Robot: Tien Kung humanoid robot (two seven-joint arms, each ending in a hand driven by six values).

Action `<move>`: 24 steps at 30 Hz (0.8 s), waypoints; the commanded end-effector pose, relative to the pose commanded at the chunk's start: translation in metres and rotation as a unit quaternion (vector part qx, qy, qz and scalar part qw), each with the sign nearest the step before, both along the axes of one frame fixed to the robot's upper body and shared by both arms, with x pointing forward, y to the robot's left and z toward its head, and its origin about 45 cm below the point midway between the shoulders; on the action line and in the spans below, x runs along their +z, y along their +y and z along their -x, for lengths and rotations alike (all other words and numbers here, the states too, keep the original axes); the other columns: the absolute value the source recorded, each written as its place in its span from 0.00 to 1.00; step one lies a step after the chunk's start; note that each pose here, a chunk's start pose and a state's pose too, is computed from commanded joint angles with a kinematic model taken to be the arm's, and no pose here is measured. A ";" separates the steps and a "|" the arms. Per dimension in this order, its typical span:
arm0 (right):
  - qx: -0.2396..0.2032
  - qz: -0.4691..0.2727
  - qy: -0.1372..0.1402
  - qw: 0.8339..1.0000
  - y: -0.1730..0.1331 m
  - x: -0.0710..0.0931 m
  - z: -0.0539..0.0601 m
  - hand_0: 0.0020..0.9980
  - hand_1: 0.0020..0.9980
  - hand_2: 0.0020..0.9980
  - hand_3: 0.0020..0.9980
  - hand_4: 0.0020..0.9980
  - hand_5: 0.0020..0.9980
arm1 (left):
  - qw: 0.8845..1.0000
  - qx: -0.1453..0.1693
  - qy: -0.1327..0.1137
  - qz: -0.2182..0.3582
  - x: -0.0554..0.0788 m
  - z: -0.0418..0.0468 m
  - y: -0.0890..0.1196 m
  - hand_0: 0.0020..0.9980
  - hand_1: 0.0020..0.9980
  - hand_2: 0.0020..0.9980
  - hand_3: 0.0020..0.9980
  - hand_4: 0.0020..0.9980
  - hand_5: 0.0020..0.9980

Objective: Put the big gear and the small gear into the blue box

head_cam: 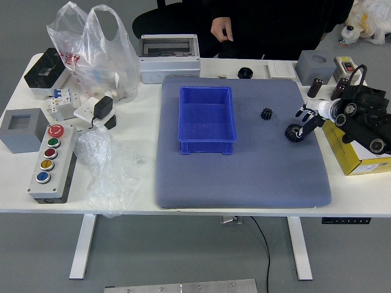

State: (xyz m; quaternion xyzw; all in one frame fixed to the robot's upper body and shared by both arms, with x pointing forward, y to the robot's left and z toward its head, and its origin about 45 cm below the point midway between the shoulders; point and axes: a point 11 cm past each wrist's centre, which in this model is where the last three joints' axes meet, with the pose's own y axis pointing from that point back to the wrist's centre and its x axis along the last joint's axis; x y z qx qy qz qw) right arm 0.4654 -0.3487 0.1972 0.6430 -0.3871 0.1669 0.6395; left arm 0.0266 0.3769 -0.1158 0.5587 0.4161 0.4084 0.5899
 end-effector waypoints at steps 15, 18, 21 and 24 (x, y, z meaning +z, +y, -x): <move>-0.004 -0.002 -0.005 1.000 0.005 -0.005 -0.002 0.72 0.69 0.79 0.84 0.81 0.15 | 1.000 -0.003 -0.001 0.000 0.000 -0.0016 0.000 0.90 0.89 0.90 0.88 0.68 0.36; -0.004 -0.002 -0.007 1.000 0.006 -0.006 -0.002 0.70 0.67 0.77 0.83 0.80 0.15 | 1.000 -0.003 -0.001 0.000 0.000 -0.0023 0.000 0.90 0.89 0.90 0.88 0.68 0.36; -0.005 -0.002 -0.008 1.000 0.006 -0.007 -0.002 0.70 0.67 0.77 0.83 0.80 0.15 | 1.000 -0.003 -0.002 0.000 0.000 -0.0030 -0.001 0.90 0.89 0.90 0.88 0.68 0.36; -0.006 -0.002 -0.008 1.000 0.007 -0.009 -0.001 0.67 0.64 0.76 0.81 0.80 0.14 | 1.000 -0.004 -0.003 0.001 0.000 -0.0039 -0.001 0.90 0.89 0.90 0.88 0.68 0.36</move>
